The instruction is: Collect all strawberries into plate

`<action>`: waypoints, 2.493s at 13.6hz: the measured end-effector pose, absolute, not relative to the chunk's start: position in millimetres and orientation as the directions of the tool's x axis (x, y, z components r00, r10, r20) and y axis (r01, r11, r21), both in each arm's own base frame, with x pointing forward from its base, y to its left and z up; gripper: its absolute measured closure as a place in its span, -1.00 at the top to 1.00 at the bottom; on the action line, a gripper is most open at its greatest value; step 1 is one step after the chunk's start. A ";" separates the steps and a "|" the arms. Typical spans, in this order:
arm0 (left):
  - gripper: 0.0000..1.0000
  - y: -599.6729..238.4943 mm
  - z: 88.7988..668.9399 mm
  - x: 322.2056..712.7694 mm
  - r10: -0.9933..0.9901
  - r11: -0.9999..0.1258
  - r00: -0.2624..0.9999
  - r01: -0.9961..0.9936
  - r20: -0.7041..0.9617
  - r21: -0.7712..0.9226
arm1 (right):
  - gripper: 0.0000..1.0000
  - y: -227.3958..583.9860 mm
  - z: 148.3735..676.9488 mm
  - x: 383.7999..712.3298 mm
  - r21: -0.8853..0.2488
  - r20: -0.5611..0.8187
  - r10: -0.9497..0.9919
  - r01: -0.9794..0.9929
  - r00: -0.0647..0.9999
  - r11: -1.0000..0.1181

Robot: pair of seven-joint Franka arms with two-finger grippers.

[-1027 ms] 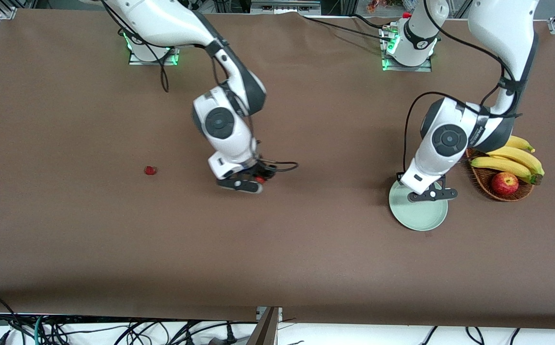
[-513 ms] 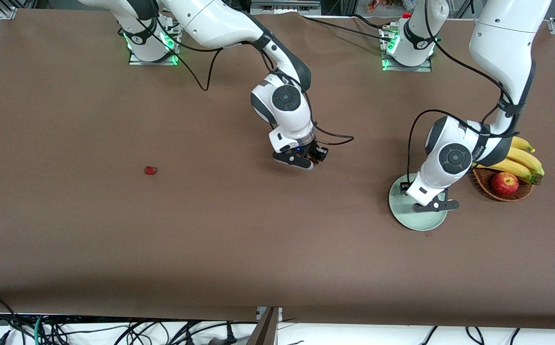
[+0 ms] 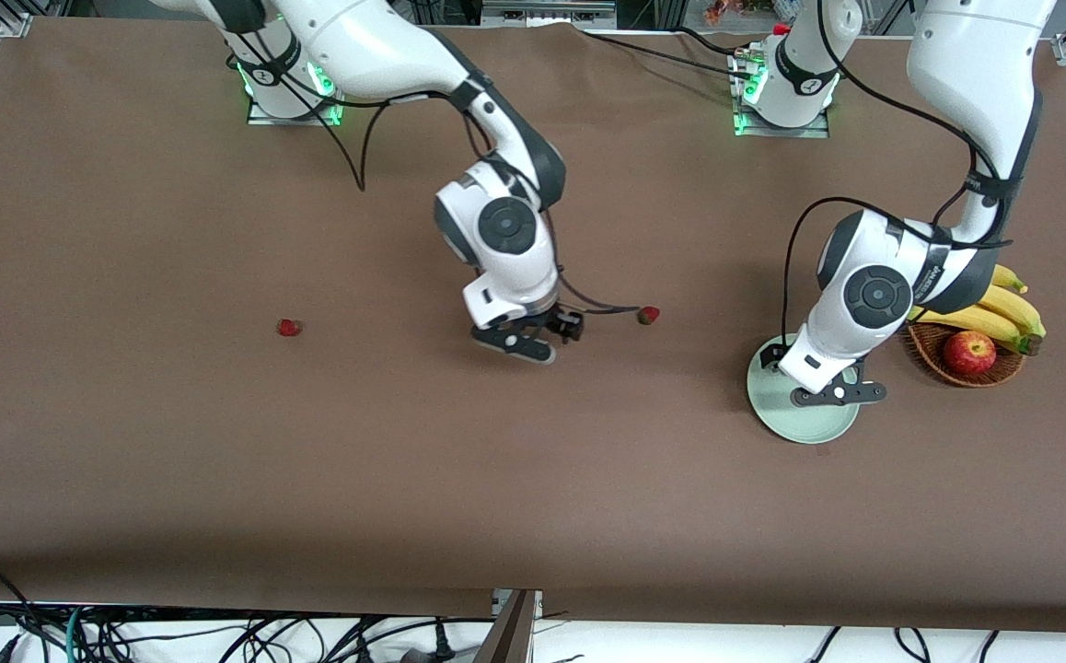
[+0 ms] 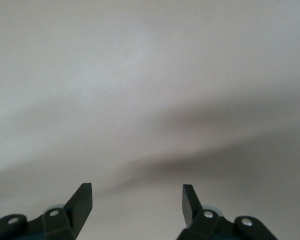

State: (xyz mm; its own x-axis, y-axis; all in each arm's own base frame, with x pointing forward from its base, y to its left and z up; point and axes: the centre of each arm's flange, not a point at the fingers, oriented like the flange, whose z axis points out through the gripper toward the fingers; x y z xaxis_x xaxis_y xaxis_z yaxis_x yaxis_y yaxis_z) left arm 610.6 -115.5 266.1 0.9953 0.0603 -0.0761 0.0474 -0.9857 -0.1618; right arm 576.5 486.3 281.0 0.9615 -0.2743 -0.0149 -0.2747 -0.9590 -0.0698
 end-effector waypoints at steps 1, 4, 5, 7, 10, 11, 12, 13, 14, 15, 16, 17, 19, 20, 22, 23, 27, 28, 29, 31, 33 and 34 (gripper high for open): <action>1.00 -129.2 278.2 608.3 0.064 -0.988 0.993 0.049 -0.102 -0.147 | 0.62 456.4 292.1 591.1 -0.022 -0.029 -0.230 -0.231 0.973 -0.973; 1.00 -173.3 290.0 597.2 0.108 -0.993 0.982 0.102 -0.157 -0.052 | 0.62 357.2 296.5 620.9 0.078 -0.047 -0.076 -0.072 0.996 -0.994; 1.00 -190.7 287.7 591.4 0.140 -0.990 0.976 0.134 -0.168 -0.044 | 0.62 319.4 291.2 624.6 0.098 -0.053 -0.024 -0.019 0.998 -0.995; 1.00 -233.3 277.1 576.3 0.211 -0.977 0.962 0.204 -0.174 -0.057 | 0.62 246.2 276.9 621.3 0.115 -0.051 0.042 0.048 0.998 -0.992; 1.00 -292.7 249.1 553.5 0.282 -0.959 0.946 0.276 -0.159 -0.055 | 0.62 167.5 262.6 602.4 0.128 -0.088 0.094 0.105 0.992 -0.986; 1.00 -305.0 236.6 546.5 0.296 -0.955 0.942 0.292 -0.158 -0.051 | 0.62 151.5 257.8 597.0 0.126 -0.098 0.103 0.115 0.990 -0.985; 1.00 -314.8 222.2 538.3 0.304 -0.953 0.938 0.299 -0.166 -0.056 | 0.62 136.5 250.7 591.0 0.117 -0.102 0.110 0.122 0.989 -0.986; 1.00 -320.2 209.4 531.1 0.306 -0.952 0.935 0.299 -0.179 -0.065 | 0.62 121.9 240.6 584.4 0.103 -0.098 0.120 0.130 0.988 -0.986; 1.00 -322.4 199.9 526.0 0.307 -0.952 0.933 0.298 -0.189 -0.073 | 0.62 108.1 228.6 577.0 0.086 -0.094 0.125 0.133 0.988 -0.987; 1.00 -323.7 193.4 522.0 0.305 -0.952 0.932 0.296 -0.195 -0.077 | 0.62 94.4 216.3 568.6 0.068 -0.093 0.125 0.132 0.988 -0.989; 1.00 -326.6 188.2 517.0 0.299 -0.954 0.933 0.289 -0.199 -0.080 | 0.61 83.8 206.3 561.0 0.054 -0.089 0.126 0.131 0.988 -0.990; 1.00 -330.9 183.9 511.8 0.293 -0.956 0.935 0.283 -0.200 -0.079 | 0.59 77.4 200.0 555.9 0.048 -0.083 0.128 0.132 0.988 -0.990; 0.87 -333.0 174.1 503.6 0.271 -0.962 0.944 0.258 -0.190 -0.089 | 0.51 72.1 193.1 550.9 0.039 -0.073 0.124 0.127 0.990 -0.991; 0.62 -329.7 171.1 503.3 0.260 -0.964 0.949 0.245 -0.179 -0.101 | 0.51 71.5 190.9 549.3 0.032 -0.073 0.123 0.126 0.990 -0.992; 0.17 -320.6 170.2 508.3 0.263 -0.963 0.950 0.248 -0.166 -0.107 | 0.08 72.3 188.4 547.8 0.019 -0.074 0.115 0.117 0.991 -0.993; -0.01 -318.9 172.1 510.3 0.266 -0.962 0.950 0.252 -0.162 -0.105 | -0.14 73.6 187.5 547.4 0.012 -0.072 0.109 0.110 0.991 -0.994; -0.27 -293.3 195.2 535.7 0.260 -0.961 0.951 0.239 -0.167 -0.136 | -0.32 82.7 190.8 550.2 -0.005 -0.054 0.110 0.110 0.992 -0.994; -0.27 -279.3 212.8 550.0 0.240 -0.965 0.953 0.213 -0.184 -0.154 | -0.32 97.0 195.4 555.1 -0.022 -0.042 0.110 0.109 0.993 -0.994; -0.27 -263.0 233.2 565.7 0.214 -0.970 0.956 0.183 -0.201 -0.163 | -0.32 120.6 204.7 563.2 -0.044 -0.032 0.099 0.098 0.995 -0.994; -0.27 -225.7 261.5 591.6 0.149 -0.982 0.964 0.117 -0.220 -0.151 | -0.32 187.9 238.4 583.2 -0.100 -0.017 0.043 0.041 0.999 -0.994; -0.27 -183.3 262.6 606.7 0.053 -0.990 0.970 0.020 -0.239 -0.136 | -0.32 268.2 272.1 593.6 -0.157 -0.004 -0.036 -0.037 0.999 -0.987; -0.27 -160.0 259.5 613.1 0.011 -0.990 0.969 -0.024 -0.245 -0.139 | -0.32 310.0 281.1 594.0 -0.181 -0.003 -0.083 -0.082 0.997 -0.980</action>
State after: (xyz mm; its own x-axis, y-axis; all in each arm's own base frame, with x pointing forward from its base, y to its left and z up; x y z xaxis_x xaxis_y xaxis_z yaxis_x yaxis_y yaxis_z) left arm 613.1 -160.0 259.5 0.9695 0.0113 -0.2450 -0.0236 -0.9900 -0.1393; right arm 594.0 310.0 281.1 0.9966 -0.0829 -0.0032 -0.0821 -0.9800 -0.1811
